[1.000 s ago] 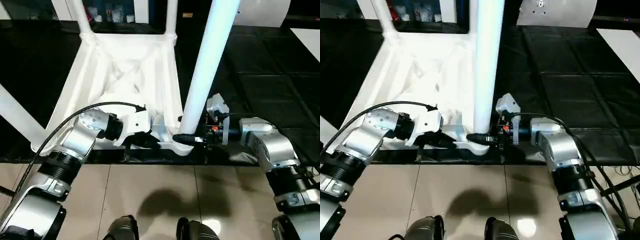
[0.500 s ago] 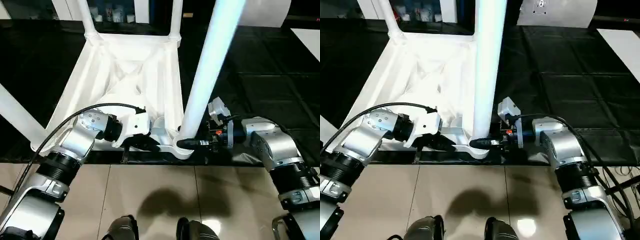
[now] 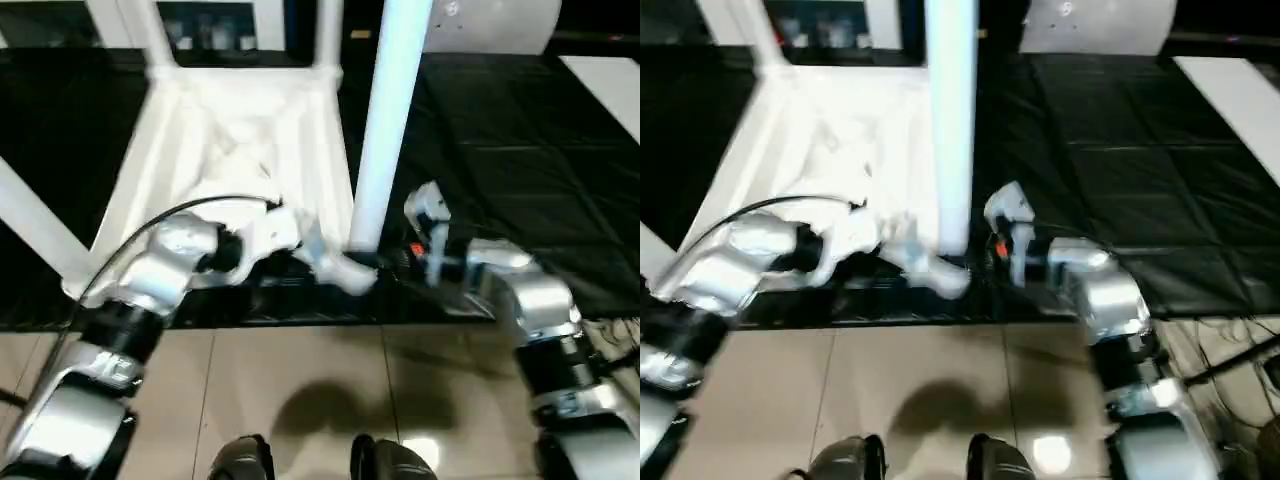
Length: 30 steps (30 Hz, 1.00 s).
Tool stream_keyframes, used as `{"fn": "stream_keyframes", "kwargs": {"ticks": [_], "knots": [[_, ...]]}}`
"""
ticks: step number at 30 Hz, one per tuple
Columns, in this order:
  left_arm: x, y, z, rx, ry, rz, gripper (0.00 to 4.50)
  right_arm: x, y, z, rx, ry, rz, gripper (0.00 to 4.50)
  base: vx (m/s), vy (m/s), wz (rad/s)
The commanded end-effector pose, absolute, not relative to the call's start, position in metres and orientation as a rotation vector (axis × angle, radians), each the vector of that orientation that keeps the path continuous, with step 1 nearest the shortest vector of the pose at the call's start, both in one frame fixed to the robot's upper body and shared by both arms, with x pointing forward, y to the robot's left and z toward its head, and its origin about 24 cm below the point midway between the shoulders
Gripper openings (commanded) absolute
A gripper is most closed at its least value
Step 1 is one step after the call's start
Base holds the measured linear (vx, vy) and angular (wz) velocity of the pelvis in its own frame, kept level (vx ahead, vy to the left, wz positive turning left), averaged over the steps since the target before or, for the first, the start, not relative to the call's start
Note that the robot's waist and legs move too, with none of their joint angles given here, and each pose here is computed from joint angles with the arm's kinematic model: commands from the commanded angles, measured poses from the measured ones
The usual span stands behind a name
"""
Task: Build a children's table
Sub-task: Rotate leg to tighten
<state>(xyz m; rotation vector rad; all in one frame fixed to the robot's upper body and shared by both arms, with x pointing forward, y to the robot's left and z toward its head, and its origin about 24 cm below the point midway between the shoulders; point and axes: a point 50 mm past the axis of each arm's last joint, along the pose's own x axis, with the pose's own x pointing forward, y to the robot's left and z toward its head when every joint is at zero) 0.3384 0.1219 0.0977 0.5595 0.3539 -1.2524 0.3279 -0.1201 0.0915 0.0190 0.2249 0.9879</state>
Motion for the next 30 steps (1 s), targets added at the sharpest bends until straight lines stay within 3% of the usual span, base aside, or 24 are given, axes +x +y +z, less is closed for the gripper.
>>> {"fn": "stream_keyframes", "kwargs": {"ticks": [1,8,10,11,15,16,21,24,27,30], "knots": [[0.342,0.092,0.107,0.506,0.273,-1.239,0.00,0.326,-0.100,0.080,0.052,0.287,0.894,2.11,0.000,0.000,0.00],[0.356,0.057,0.116,0.392,0.224,-1.061,0.00,0.334,-0.070,0.081,0.184,0.255,0.612,2.09,0.000,0.000,0.00],[0.357,0.042,0.119,0.351,0.202,-1.035,0.00,0.338,-0.050,0.086,0.278,0.217,0.517,2.09,0.000,0.000,0.00],[0.356,0.040,0.118,0.348,0.199,-1.036,0.00,0.337,-0.045,0.089,0.269,0.193,0.536,2.65,0.000,0.000,0.00],[0.355,0.042,0.115,0.374,0.211,-1.025,0.00,0.333,-0.041,0.093,0.236,0.158,0.556,3.01,0.000,0.000,0.00],[0.355,0.045,0.113,0.393,0.217,-1.024,0.00,0.333,-0.047,0.092,0.244,0.160,0.536,3.25,0.000,0.000,0.00],[0.354,0.054,0.109,0.451,0.209,-1.050,0.00,0.332,-0.069,0.090,0.199,0.134,0.508,3.63,0.000,0.000,0.00],[0.353,0.063,0.105,0.470,0.217,-1.071,0.00,0.330,-0.091,0.084,0.108,0.120,0.476,3.96,0.000,0.000,0.00],[0.350,0.079,0.101,0.535,0.217,-1.139,0.00,0.315,-0.123,0.081,0.140,0.117,0.557,4.17,0.000,0.000,0.00],[0.346,0.088,0.097,0.580,0.207,-1.215,0.00,0.301,-0.140,0.082,0.132,0.113,0.652,4.47,0.000,0.000,0.00]]}}
